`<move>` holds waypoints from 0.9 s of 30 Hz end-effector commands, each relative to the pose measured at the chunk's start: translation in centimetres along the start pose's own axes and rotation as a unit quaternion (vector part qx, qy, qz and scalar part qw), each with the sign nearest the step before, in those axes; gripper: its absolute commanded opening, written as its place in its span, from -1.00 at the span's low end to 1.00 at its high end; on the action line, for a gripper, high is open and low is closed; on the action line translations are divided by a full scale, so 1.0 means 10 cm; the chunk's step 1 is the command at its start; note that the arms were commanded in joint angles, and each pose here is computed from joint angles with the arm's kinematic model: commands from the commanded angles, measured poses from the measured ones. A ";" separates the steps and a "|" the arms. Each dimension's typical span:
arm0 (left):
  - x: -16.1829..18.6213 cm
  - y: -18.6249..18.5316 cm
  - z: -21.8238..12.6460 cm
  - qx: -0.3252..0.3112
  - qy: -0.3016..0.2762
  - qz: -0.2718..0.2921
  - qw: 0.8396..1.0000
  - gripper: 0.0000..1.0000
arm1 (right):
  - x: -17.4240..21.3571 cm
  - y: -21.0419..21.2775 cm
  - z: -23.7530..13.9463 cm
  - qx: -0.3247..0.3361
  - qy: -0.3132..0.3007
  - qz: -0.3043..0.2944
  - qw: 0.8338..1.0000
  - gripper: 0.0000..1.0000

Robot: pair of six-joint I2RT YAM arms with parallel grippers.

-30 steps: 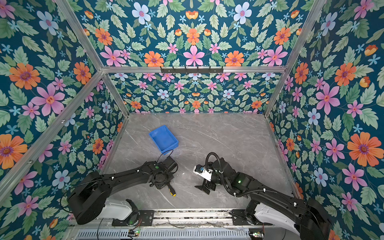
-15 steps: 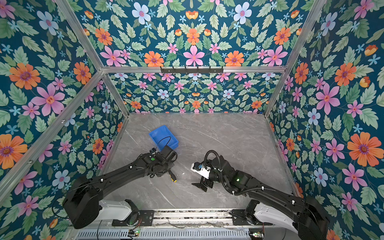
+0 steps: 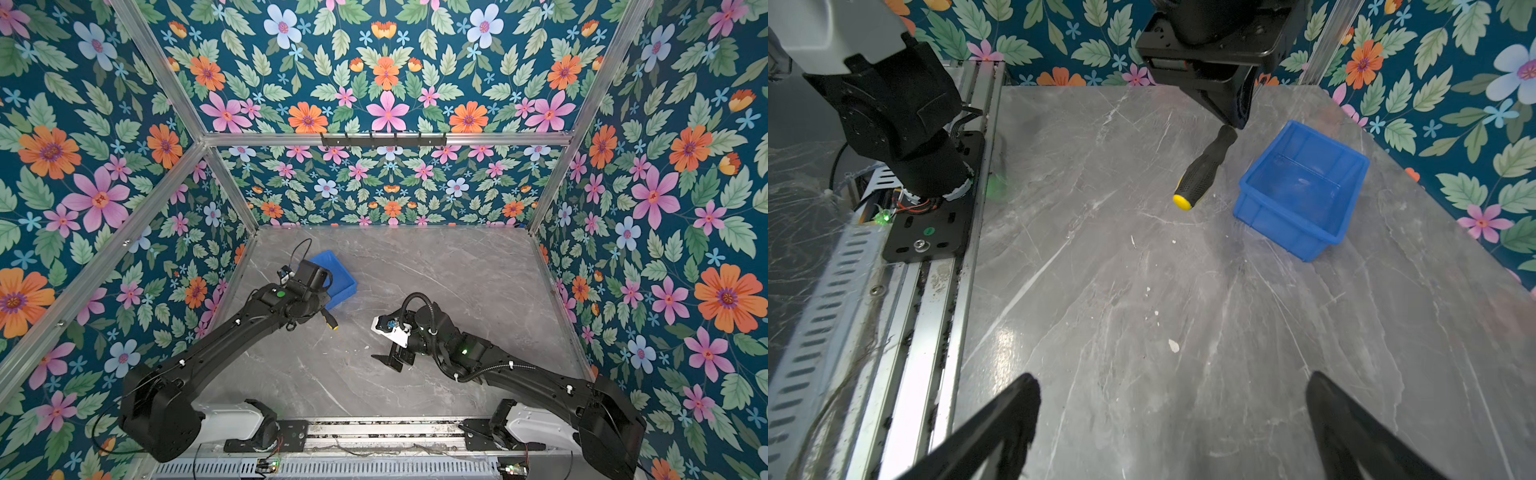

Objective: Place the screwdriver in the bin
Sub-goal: 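Lift the screwdriver with the left gripper and carry it over the blue bin, then lower the screwdriver into the blue bin and open the left gripper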

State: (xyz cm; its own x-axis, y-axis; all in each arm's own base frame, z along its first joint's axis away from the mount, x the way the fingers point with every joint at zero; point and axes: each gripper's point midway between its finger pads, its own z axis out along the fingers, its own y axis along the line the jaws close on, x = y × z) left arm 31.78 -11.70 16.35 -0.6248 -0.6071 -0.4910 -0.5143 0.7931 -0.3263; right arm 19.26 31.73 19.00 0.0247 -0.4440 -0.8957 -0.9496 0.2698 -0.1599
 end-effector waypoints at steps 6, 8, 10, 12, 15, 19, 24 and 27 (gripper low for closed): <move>-0.52 -0.27 0.15 0.011 -0.052 0.050 0.997 -1.00 | -0.33 -0.28 0.13 0.052 -0.046 -0.031 0.997 0.99; -0.65 -0.32 0.24 0.007 -0.054 0.052 0.997 -1.00 | -0.39 -0.34 0.18 0.061 -0.052 -0.032 0.996 0.99; -0.74 -0.38 0.32 0.011 -0.060 0.055 0.997 -1.00 | -0.46 -0.36 0.21 0.062 -0.061 -0.033 0.996 0.99; -0.83 -0.42 0.40 0.016 -0.064 0.053 0.996 -1.00 | -0.52 -0.38 0.23 0.062 -0.068 -0.033 0.995 0.99; -0.90 -0.45 0.53 0.021 -0.055 0.049 0.997 -1.00 | -0.57 -0.39 0.24 0.060 -0.073 -0.034 0.995 0.99; -0.96 -0.51 0.71 0.033 -0.052 0.041 0.997 -1.00 | -0.57 -0.42 0.28 0.065 -0.073 -0.031 0.995 0.99; -0.96 -0.56 0.96 0.034 -0.029 0.033 0.998 -1.00 | -0.55 -0.44 0.34 0.066 -0.071 -0.027 0.995 0.99; -0.93 -0.57 1.08 0.032 -0.019 0.029 0.999 -1.00 | -0.54 -0.44 0.35 0.067 -0.072 -0.017 0.995 0.99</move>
State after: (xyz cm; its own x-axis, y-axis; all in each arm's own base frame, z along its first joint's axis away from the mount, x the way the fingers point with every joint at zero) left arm 46.11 -9.49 14.07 -0.6297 -0.5538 -0.5447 -0.4553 0.8313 -0.3189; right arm 24.09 35.70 22.07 0.0938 -0.3610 -0.9278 -0.9064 0.3545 -0.2295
